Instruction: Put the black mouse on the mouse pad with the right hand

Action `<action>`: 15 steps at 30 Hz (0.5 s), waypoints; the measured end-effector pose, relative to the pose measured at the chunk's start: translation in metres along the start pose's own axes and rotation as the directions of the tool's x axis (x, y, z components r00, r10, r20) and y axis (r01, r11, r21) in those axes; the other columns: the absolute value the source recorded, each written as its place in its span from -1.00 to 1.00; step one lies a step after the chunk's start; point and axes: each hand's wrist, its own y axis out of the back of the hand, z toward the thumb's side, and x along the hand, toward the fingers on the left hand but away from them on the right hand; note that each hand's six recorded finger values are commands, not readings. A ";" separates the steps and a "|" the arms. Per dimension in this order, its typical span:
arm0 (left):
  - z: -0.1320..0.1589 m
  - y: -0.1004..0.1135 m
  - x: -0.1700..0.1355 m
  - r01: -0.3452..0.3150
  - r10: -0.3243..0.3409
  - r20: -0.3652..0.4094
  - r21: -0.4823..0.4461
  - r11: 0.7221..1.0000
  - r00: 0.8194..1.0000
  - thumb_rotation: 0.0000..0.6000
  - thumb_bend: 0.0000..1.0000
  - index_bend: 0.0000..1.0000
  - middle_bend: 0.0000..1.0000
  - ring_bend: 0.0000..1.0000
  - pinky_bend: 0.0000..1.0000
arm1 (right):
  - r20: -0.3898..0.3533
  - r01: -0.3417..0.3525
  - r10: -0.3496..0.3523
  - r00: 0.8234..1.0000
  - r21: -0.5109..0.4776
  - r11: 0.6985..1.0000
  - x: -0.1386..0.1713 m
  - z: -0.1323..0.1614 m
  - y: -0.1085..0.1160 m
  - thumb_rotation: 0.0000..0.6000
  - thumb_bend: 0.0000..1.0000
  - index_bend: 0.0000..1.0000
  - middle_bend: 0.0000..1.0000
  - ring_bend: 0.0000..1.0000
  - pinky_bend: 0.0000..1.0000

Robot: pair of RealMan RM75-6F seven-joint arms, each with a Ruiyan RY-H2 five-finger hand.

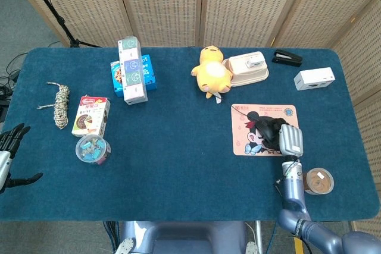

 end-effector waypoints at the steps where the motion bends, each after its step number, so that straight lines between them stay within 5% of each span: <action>1: 0.000 0.000 0.000 0.000 0.000 0.000 -0.001 1.000 1.000 1.00 -1.00 -1.00 -1.00 -1.00 -1.00 | -0.006 -0.011 0.011 1.000 -0.011 1.000 0.001 0.001 -0.002 1.00 -0.14 -0.36 -0.26 -0.28 -0.22; 5: 0.000 0.000 0.000 0.000 0.000 0.000 -0.002 1.000 1.000 1.00 -1.00 -1.00 -1.00 -1.00 -1.00 | -0.025 -0.041 0.041 0.999 -0.035 0.999 0.004 0.006 -0.005 1.00 -0.59 -0.68 -0.58 -0.56 -0.39; 10: 0.001 0.000 0.000 0.000 0.000 0.004 -0.004 1.000 1.000 1.00 -1.00 -1.00 -1.00 -1.00 -1.00 | -0.051 -0.072 0.069 0.996 -0.056 0.996 0.011 0.017 -0.007 1.00 -0.64 -0.76 -0.77 -0.68 -0.45; 15: 0.000 0.002 -0.001 -0.004 0.004 0.002 -0.008 1.000 1.000 1.00 -1.00 -1.00 -1.00 -1.00 -1.00 | -0.064 -0.065 0.062 0.996 -0.046 0.997 0.015 0.025 -0.005 1.00 -0.68 -0.85 -0.98 -0.96 -0.78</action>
